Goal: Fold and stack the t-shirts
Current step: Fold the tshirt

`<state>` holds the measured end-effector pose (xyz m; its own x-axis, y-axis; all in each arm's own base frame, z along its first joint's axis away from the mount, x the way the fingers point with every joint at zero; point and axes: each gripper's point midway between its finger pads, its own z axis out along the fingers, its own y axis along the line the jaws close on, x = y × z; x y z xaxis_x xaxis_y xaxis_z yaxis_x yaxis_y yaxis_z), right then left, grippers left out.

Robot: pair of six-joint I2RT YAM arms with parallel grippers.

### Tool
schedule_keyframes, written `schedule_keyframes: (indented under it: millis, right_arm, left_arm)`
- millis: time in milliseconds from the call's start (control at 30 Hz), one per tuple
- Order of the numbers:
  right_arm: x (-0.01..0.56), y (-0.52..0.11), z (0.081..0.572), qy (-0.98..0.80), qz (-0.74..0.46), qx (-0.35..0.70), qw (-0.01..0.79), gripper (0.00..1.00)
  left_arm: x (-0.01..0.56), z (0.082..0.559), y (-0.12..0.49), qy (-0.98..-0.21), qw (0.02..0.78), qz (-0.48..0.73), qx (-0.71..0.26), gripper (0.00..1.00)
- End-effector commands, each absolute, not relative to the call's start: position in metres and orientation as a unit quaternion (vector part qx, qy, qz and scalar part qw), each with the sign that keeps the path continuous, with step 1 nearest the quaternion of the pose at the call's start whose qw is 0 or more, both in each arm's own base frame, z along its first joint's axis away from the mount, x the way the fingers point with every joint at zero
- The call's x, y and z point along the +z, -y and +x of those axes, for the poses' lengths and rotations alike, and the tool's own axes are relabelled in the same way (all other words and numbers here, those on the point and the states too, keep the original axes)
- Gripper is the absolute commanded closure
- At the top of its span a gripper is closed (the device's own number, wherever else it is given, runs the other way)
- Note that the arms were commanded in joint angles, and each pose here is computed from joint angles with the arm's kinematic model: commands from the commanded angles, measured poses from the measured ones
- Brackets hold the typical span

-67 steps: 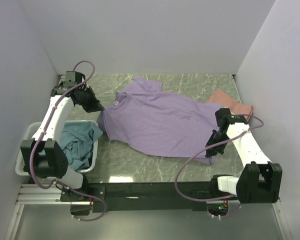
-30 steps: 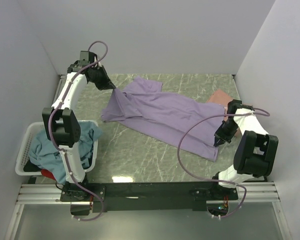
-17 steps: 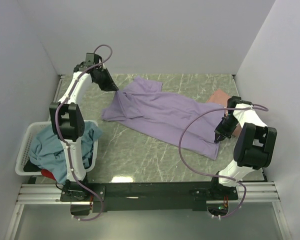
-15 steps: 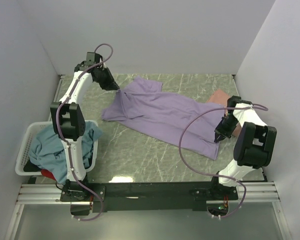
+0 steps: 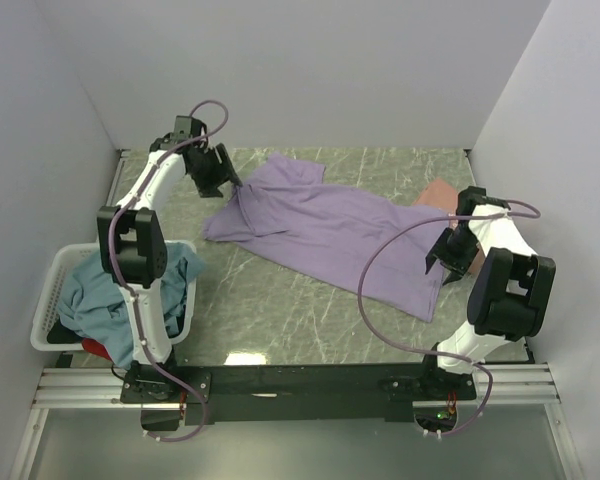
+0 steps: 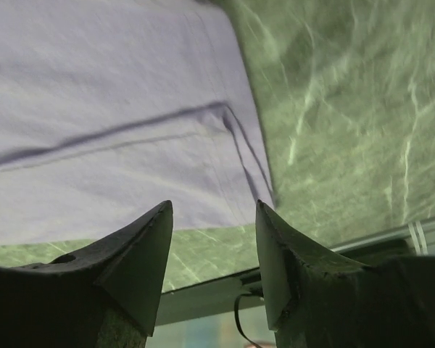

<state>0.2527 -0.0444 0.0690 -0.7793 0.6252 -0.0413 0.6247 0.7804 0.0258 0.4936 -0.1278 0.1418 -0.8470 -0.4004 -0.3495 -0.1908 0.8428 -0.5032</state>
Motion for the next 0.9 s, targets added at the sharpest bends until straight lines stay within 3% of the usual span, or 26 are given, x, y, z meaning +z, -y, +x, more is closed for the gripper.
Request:
schedule_keyframes:
  millis: [0,233,433,867]
  right_arm:
    - [0.073,0.047,0.236,-0.944,0.329,-0.007,0.026,0.43]
    - [0.056,0.04,0.22,-0.944,0.33,-0.002,0.001,0.45]
    - [0.053,0.043,0.213,-0.946,0.323,-0.013,-0.01,0.46]
    - [0.045,0.047,0.204,-0.945,0.325,-0.032,-0.021,0.47]
  left_arm:
    - [0.154,0.47,0.11,-0.94,0.249,-0.141,-0.185,0.32]
    - [0.123,0.437,0.083,-0.963,0.214,-0.126,-0.108,0.38]
    - [0.097,0.423,0.066,-0.976,0.175,-0.118,-0.054,0.37]
    - [0.055,0.421,0.083,-0.978,0.138,-0.121,-0.096,0.37]
